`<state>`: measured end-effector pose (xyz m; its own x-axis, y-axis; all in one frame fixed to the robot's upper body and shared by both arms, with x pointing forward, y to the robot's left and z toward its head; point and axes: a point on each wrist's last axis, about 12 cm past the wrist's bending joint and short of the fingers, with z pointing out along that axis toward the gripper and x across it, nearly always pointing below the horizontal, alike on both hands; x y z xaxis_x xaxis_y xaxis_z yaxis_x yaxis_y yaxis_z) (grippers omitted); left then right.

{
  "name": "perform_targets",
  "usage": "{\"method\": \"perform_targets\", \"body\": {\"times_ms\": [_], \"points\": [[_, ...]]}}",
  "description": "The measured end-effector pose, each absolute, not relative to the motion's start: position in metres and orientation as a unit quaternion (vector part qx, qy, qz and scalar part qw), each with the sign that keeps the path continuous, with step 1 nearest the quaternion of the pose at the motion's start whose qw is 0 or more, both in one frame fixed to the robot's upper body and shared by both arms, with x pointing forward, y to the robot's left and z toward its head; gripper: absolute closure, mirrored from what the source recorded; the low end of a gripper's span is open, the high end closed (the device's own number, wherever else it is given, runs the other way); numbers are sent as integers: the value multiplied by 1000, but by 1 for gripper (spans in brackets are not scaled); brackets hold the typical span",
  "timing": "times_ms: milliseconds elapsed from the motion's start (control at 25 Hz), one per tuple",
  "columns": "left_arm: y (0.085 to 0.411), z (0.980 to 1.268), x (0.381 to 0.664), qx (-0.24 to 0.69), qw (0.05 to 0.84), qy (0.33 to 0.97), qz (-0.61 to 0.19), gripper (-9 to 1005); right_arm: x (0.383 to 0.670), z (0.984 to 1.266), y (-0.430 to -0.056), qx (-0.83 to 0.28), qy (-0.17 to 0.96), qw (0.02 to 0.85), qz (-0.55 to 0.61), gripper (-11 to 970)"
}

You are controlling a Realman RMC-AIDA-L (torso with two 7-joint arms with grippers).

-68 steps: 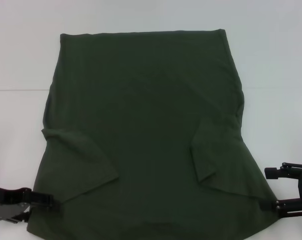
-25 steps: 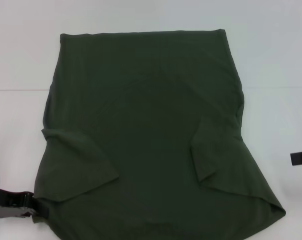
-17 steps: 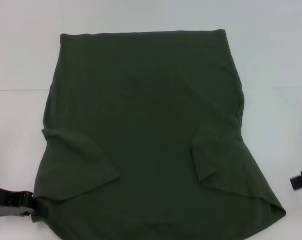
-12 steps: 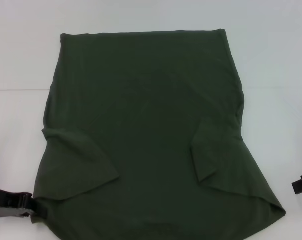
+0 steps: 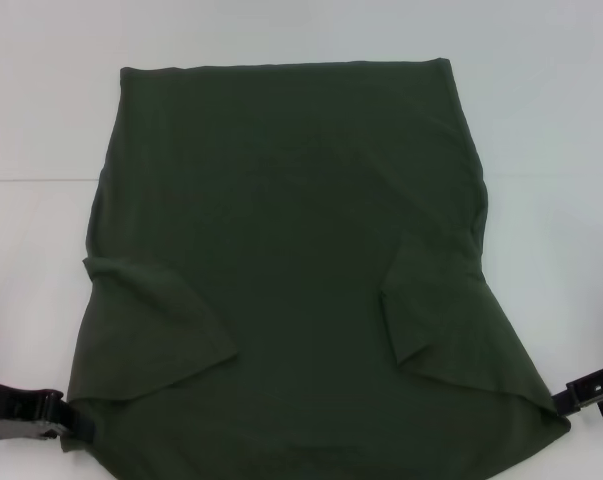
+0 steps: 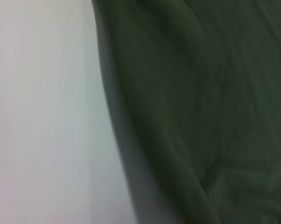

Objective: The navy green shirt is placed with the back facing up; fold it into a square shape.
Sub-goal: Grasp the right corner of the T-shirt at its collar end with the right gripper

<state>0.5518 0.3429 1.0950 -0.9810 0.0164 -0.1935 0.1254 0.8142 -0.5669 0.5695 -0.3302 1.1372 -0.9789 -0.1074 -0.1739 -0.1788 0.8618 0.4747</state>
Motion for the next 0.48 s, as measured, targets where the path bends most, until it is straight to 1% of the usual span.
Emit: {"method": "perform_targets", "body": {"times_ms": [480], "points": [[342, 1094, 551, 38, 89, 948, -304, 943, 573, 1119, -316, -87, 964, 72, 240, 157]]}}
